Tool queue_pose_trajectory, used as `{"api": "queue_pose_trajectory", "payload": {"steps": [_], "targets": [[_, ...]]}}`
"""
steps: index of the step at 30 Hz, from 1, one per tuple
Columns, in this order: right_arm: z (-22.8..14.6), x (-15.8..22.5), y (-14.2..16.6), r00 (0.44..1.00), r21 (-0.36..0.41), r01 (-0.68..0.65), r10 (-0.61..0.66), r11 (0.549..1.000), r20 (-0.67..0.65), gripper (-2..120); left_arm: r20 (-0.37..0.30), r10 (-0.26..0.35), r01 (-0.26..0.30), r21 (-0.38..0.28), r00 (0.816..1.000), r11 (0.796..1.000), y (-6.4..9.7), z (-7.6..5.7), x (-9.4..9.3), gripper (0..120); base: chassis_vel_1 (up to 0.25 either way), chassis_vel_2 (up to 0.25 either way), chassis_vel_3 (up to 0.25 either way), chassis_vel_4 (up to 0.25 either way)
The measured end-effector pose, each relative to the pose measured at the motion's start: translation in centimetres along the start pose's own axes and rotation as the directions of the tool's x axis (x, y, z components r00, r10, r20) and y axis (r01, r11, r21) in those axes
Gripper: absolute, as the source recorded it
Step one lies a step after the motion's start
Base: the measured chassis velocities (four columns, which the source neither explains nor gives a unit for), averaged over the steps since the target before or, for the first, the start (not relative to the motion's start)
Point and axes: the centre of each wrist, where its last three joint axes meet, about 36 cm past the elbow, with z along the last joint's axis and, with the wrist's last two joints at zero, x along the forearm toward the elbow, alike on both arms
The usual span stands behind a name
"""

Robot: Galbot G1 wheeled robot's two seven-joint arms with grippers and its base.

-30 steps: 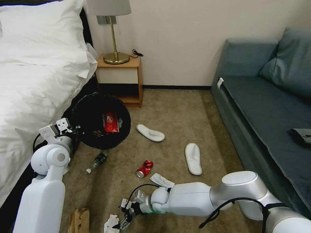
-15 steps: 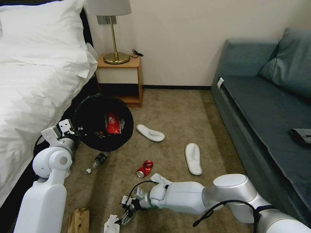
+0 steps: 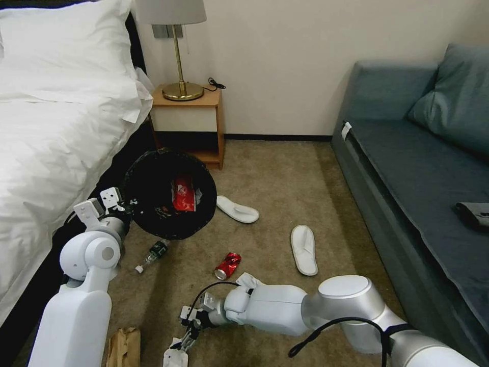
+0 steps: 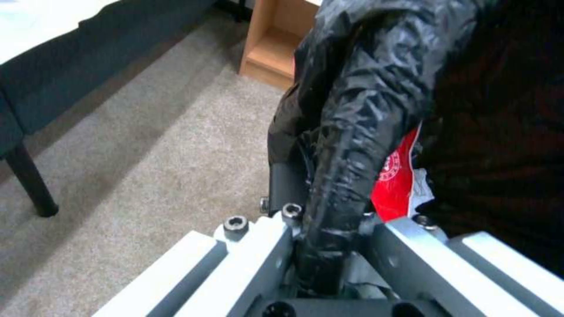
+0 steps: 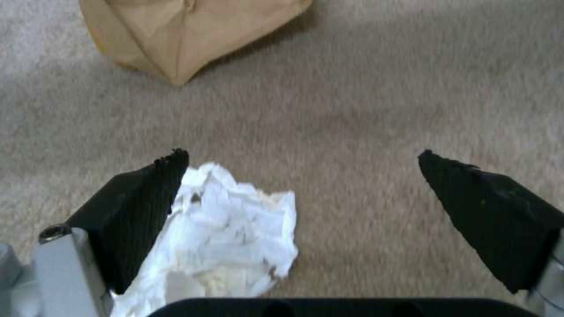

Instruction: Pick up the trash bin, then pick up the garbage on the floor and place it into the trash bin.

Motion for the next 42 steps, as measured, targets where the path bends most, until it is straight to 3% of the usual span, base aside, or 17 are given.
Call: {"api": "queue_pose_trajectory", "payload": {"steps": [20, 30, 40, 42], "targets": [[4.9, -1.3, 2.0, 1.0, -0.068, -0.019, 0.019, 0.997, -0.005, 100, 0.002, 0.004, -0.004, -0.008, 1.0, 1.0, -0.9, 0.4, 0.0, 0, 0.0, 0.0, 0.0, 0.0], [6.2, -0.8, 1.2, 1.0, -0.065, -0.018, 0.017, 0.998, -0.007, 100, 0.002, 0.008, -0.008, -0.013, 1.0, 1.0, -1.3, 0.7, -0.1, 0, 0.0, 0.0, 0.0, 0.0], [6.7, -0.5, 0.9, 1.0, -0.064, -0.015, 0.015, 0.998, -0.001, 68, 0.005, 0.012, -0.012, -0.016, 1.0, 1.0, -1.5, 0.7, -0.1, 0, 0.0, 0.0, 0.0, 0.0], [6.8, -0.4, 0.8, 1.0, -0.065, -0.021, 0.021, 0.998, -0.003, 56, 0.008, 0.01, -0.01, -0.018, 1.0, 1.0, -1.4, 0.5, -0.1, 0, 0.0, 0.0, 0.0, 0.0]]}}
